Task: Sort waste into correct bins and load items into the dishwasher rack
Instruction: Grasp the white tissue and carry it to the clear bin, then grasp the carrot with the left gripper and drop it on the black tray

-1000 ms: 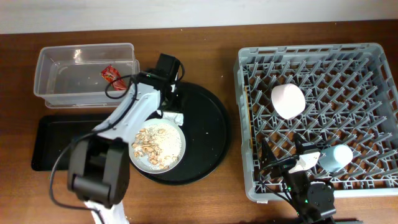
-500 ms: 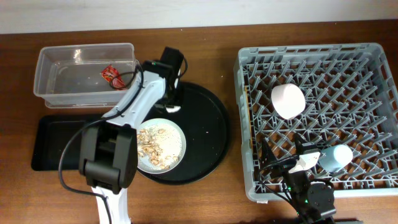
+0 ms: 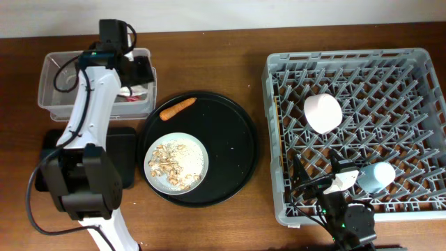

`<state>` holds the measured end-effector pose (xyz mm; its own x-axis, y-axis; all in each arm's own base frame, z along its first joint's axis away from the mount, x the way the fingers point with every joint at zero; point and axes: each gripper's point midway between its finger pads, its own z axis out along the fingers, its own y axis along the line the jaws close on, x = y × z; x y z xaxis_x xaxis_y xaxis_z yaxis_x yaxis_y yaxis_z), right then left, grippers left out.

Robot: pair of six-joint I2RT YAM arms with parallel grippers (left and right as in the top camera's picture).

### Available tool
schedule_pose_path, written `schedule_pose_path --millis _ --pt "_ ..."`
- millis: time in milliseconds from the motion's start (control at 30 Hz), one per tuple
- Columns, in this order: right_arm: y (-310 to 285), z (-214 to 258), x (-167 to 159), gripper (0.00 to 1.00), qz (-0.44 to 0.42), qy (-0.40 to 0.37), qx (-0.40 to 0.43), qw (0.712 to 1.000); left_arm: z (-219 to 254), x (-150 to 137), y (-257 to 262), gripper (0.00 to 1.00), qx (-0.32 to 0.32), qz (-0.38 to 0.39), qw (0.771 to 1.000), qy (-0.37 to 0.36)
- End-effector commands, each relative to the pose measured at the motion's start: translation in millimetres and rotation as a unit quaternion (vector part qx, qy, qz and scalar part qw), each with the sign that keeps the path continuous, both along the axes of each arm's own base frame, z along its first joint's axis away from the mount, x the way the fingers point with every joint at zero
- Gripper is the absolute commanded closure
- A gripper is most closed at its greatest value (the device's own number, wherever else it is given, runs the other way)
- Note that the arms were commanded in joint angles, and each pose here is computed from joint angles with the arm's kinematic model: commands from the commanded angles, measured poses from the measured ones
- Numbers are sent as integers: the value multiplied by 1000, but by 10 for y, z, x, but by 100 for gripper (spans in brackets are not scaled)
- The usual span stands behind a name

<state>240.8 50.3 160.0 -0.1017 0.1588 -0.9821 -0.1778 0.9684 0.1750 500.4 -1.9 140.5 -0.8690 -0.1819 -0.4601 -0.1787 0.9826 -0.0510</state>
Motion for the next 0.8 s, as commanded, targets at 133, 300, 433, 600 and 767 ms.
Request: schedule_pose_path --millis 133,300,433,600,767 --pt "-7 -36 2 2 -1 2 -4 1000 -155 -565 -1131 40 45 -286 955 72" --pt "-7 -36 2 2 -1 2 -4 1000 -709 -512 -1156 40 116 -307 942 73" --pt "-7 -36 2 2 -1 2 -4 1000 -898 -350 -883 39 140 -276 948 71" --pt "-7 -36 2 2 -1 2 -4 1000 -1278 -481 -710 40 102 -270 949 129" --pt "-7 -36 2 2 -1 2 -4 1000 -1375 -622 -902 49 83 -295 940 152"
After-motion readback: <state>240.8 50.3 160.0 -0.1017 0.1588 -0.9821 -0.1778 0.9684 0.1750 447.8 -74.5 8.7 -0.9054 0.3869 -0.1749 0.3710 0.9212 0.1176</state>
